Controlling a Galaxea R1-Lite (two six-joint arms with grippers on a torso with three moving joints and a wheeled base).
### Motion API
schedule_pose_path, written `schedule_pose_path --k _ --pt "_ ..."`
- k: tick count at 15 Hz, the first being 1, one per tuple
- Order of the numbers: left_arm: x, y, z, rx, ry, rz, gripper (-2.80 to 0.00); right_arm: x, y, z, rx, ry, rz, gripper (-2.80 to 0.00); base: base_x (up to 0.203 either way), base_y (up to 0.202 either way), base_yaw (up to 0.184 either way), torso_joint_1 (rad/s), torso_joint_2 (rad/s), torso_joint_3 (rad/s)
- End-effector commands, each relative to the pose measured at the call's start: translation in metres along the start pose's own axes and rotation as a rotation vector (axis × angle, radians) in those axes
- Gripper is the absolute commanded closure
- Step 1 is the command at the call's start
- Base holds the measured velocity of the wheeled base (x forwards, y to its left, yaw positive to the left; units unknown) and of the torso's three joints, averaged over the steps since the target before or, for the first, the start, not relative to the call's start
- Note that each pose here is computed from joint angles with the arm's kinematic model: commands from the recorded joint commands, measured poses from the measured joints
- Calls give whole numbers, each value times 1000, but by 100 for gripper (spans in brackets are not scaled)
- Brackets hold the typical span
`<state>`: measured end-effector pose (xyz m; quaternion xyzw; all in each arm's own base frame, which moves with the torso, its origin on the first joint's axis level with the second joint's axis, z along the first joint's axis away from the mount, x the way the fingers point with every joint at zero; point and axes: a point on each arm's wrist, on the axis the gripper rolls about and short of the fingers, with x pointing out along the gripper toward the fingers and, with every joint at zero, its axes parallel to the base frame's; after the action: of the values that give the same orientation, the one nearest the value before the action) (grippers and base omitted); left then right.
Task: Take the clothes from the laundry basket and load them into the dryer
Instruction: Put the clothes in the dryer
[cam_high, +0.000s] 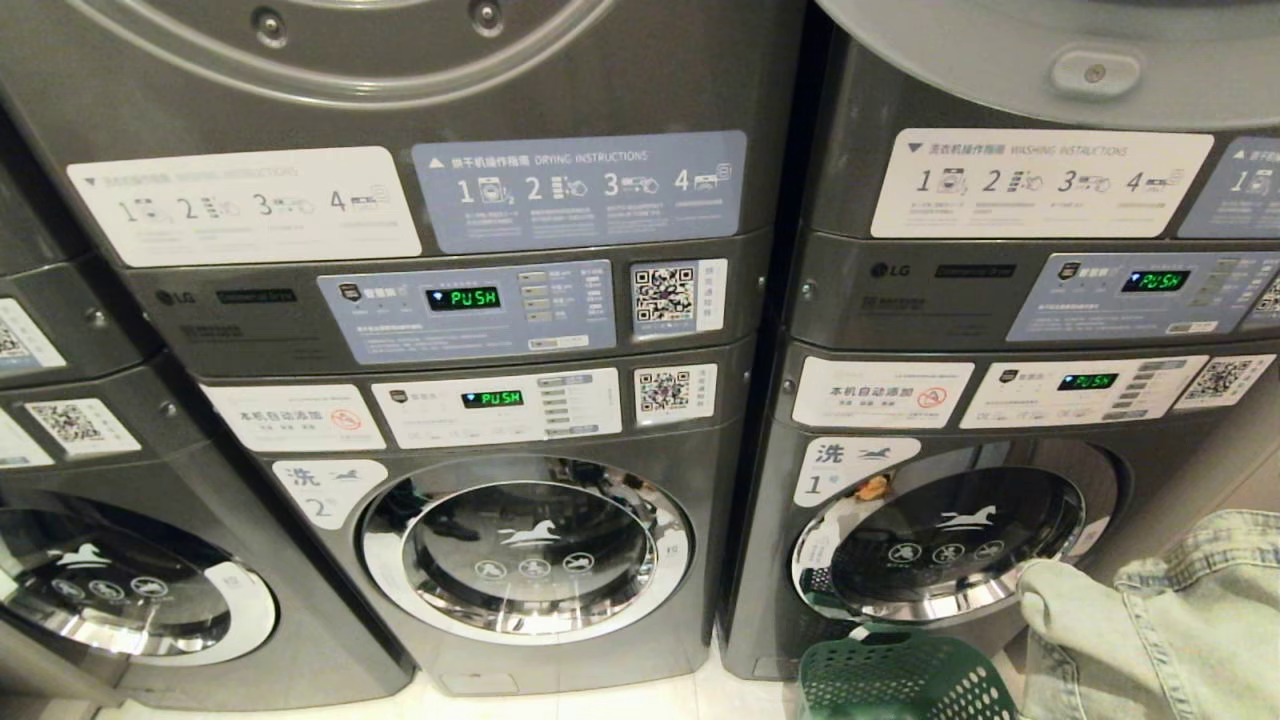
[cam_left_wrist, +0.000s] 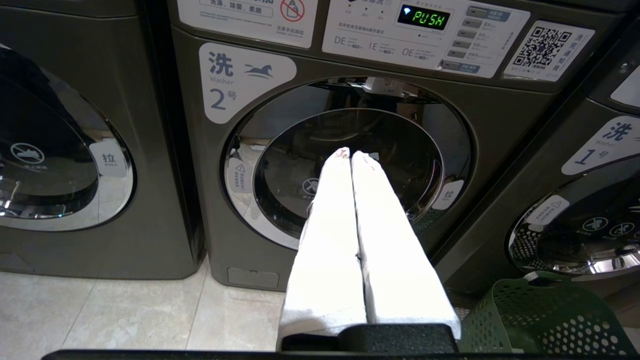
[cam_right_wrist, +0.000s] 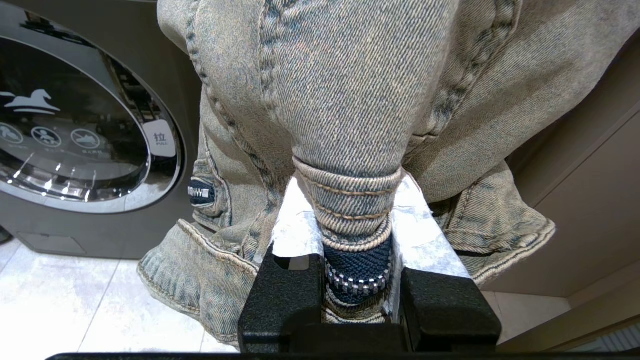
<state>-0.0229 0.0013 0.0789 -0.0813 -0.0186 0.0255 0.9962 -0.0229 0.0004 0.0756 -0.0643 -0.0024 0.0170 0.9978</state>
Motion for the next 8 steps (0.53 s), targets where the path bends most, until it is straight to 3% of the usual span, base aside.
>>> schedule_pose_path --k 1,8 --pt "2 1 -8 1 29 6 0 1 0 -2 -1 8 2 0 0 0 0 168 -358 -198" --pt "2 1 -8 -1 28 4 0 1 0 -2 -17 5 5 0 0 0 0 157 -333 -180"
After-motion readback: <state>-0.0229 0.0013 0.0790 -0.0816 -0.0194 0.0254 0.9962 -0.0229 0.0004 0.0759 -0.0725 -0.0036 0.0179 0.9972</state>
